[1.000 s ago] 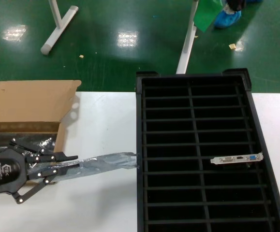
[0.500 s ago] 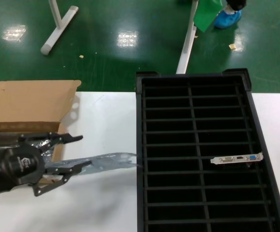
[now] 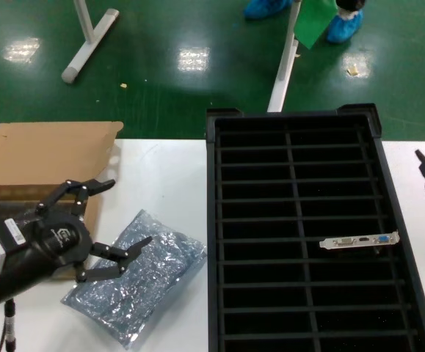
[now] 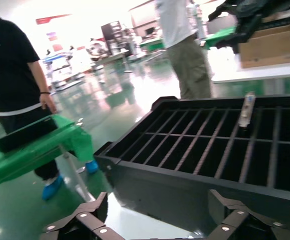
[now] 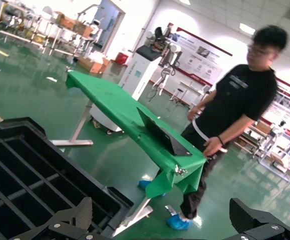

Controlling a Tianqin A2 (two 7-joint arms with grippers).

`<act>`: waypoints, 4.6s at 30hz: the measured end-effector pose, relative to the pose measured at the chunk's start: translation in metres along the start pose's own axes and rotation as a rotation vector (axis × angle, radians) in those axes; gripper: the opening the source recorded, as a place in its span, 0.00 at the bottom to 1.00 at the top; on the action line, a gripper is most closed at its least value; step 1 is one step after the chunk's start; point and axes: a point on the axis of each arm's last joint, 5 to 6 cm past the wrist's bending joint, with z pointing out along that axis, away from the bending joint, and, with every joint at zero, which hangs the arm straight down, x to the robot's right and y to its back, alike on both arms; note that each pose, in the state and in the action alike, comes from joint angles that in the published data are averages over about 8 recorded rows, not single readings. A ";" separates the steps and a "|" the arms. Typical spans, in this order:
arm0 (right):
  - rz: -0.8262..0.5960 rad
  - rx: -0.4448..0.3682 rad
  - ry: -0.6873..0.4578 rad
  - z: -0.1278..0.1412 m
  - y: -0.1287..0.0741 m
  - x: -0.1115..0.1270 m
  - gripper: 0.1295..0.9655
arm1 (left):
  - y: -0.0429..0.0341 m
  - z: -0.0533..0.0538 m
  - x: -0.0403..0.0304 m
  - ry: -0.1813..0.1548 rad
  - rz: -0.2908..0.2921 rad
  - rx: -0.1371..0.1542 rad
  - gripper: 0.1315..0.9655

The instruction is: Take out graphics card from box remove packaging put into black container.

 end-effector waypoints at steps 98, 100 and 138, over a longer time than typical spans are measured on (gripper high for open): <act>0.506 -0.104 0.196 -0.001 0.048 -0.118 1.00 | -0.0007 0.064 0.1029 -0.712 -0.467 -0.034 1.00; 0.506 -0.104 0.196 -0.001 0.048 -0.118 1.00 | -0.0007 0.064 0.1029 -0.712 -0.467 -0.034 1.00; 0.506 -0.104 0.196 -0.001 0.048 -0.118 1.00 | -0.0007 0.064 0.1029 -0.712 -0.467 -0.034 1.00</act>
